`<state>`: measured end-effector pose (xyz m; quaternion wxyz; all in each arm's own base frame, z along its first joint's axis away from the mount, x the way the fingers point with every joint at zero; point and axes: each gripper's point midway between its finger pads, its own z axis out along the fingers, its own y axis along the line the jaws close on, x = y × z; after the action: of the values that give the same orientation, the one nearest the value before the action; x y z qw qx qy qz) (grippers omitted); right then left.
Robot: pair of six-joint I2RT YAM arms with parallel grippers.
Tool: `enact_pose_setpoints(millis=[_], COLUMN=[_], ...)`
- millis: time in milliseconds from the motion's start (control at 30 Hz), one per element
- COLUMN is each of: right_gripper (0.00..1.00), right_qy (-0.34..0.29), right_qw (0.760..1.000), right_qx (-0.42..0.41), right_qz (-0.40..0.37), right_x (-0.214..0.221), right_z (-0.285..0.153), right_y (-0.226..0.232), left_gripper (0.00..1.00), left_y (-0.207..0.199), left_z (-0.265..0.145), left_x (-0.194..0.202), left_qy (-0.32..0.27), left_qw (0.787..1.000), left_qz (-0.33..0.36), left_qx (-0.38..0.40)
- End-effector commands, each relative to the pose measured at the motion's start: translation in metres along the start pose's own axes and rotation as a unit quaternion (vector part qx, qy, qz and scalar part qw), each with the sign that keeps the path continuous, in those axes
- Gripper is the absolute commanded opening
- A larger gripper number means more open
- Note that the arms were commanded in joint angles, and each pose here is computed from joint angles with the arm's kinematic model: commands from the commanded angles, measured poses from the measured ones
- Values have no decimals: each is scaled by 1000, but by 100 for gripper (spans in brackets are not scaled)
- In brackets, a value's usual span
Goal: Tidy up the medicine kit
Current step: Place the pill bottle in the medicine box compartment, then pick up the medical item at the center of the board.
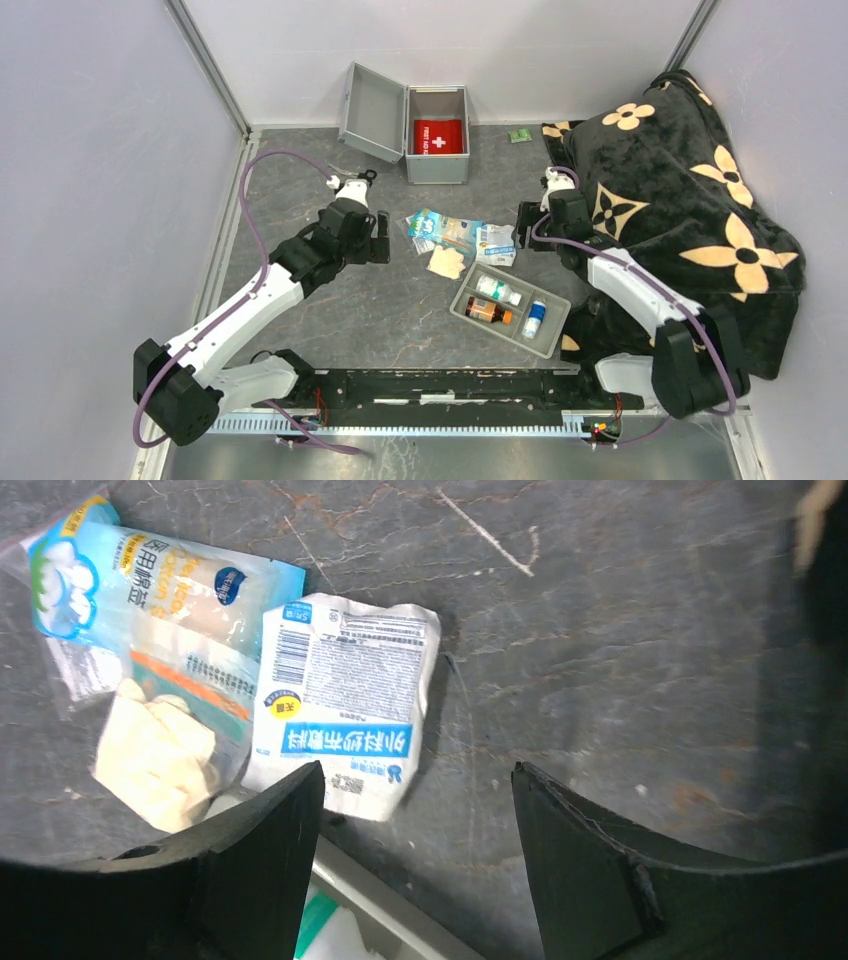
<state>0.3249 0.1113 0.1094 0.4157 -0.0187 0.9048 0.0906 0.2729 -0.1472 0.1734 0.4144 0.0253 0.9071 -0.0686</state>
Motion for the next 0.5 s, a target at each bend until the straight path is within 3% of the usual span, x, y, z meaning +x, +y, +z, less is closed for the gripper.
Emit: enact_pose_setpoints(millis=[0,467], right_gripper=[74,68], right_qy=[-10,66], right_qw=[988,980], right_qx=[-132,-144], right_qz=[79,122], right_x=[-10,37], right_z=[22,61], right_y=[33,25], left_gripper=[97,95], left_y=[2,21], left_z=[2,6], left_x=[-1,9], left_qy=[-25,-17], left_qw=[999,998], left_qz=[31,50], left_qx=[17,-29])
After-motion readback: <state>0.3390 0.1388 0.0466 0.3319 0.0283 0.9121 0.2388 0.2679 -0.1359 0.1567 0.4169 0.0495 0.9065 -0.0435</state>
